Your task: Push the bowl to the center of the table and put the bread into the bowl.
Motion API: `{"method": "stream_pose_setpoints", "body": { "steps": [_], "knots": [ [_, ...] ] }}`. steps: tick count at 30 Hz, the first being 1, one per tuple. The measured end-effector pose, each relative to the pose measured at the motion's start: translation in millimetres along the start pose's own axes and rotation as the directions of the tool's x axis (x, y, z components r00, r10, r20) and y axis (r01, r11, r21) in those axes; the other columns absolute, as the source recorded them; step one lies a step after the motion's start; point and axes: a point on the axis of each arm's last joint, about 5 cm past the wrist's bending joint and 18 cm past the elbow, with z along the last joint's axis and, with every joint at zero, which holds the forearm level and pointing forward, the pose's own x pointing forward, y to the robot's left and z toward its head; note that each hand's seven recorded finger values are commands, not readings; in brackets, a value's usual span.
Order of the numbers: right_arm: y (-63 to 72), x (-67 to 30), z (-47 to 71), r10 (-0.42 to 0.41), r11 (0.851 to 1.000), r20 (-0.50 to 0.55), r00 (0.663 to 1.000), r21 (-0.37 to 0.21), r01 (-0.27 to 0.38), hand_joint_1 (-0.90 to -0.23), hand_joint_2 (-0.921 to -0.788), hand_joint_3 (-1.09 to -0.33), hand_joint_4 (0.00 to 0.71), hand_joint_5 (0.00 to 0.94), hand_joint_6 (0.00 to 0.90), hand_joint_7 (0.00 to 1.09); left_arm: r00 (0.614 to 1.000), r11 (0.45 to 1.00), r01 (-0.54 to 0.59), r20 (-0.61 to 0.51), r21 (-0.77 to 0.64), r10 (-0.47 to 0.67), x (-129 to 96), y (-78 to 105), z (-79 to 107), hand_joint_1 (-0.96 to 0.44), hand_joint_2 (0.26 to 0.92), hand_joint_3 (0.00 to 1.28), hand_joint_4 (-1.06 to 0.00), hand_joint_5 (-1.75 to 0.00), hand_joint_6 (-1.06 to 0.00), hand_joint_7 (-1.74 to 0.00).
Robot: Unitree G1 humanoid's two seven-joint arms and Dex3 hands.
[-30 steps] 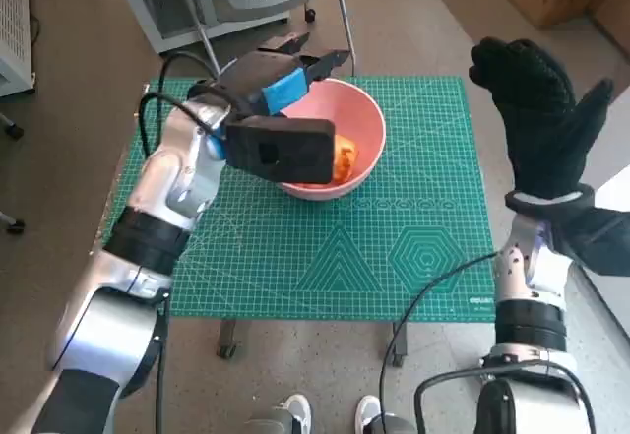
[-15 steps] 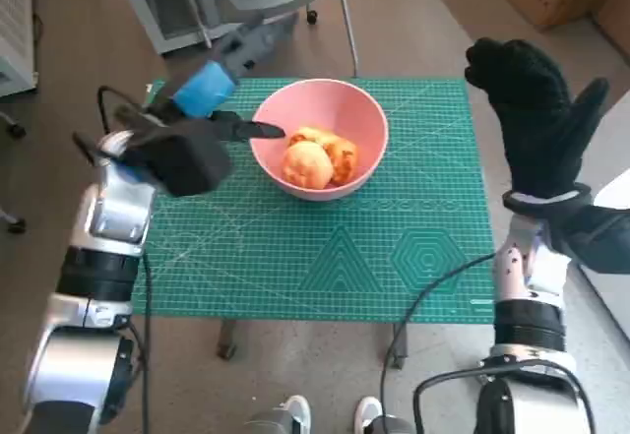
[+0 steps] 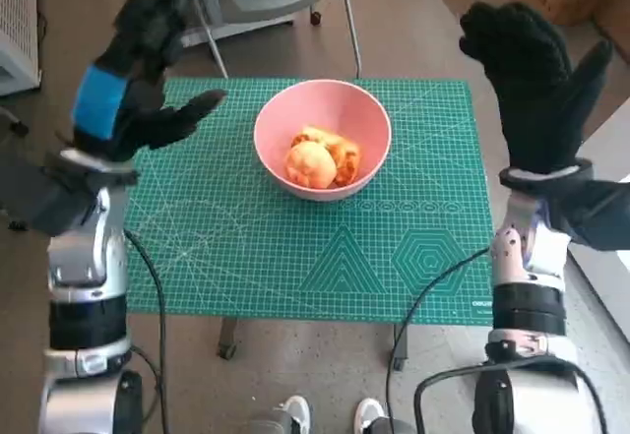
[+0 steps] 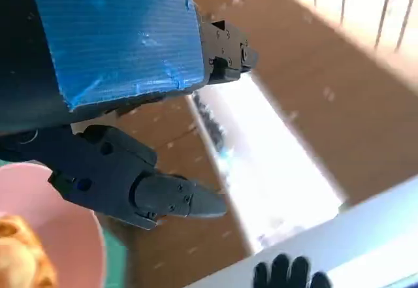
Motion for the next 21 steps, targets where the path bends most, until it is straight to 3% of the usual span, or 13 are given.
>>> {"method": "stream_pose_setpoints", "body": {
  "steps": [10, 21],
  "knots": [
    [4.8, 13.2, 4.5, 0.021, 0.999, 0.011, 1.0, -0.025, -0.021, -0.666, -0.921, -0.631, 0.238, 0.0, 0.393, 0.0, 0.999, 0.995, -0.028, 0.016, -0.096, 0.03, -11.4, -7.0, -2.8, -0.74, 0.921, 0.32, -0.08, -0.02, -0.16, -0.11],
    [6.9, 13.6, 3.2, 0.035, 0.998, -0.006, 0.999, -0.053, -0.035, -0.654, -0.921, -0.624, 0.234, 0.0, 0.376, 0.0, 0.999, 0.991, -0.041, 0.015, -0.128, 0.044, -14.7, -8.5, -5.5, -0.75, 0.921, 0.32, -0.08, -0.02, -0.14, -0.12]
  ]
}}
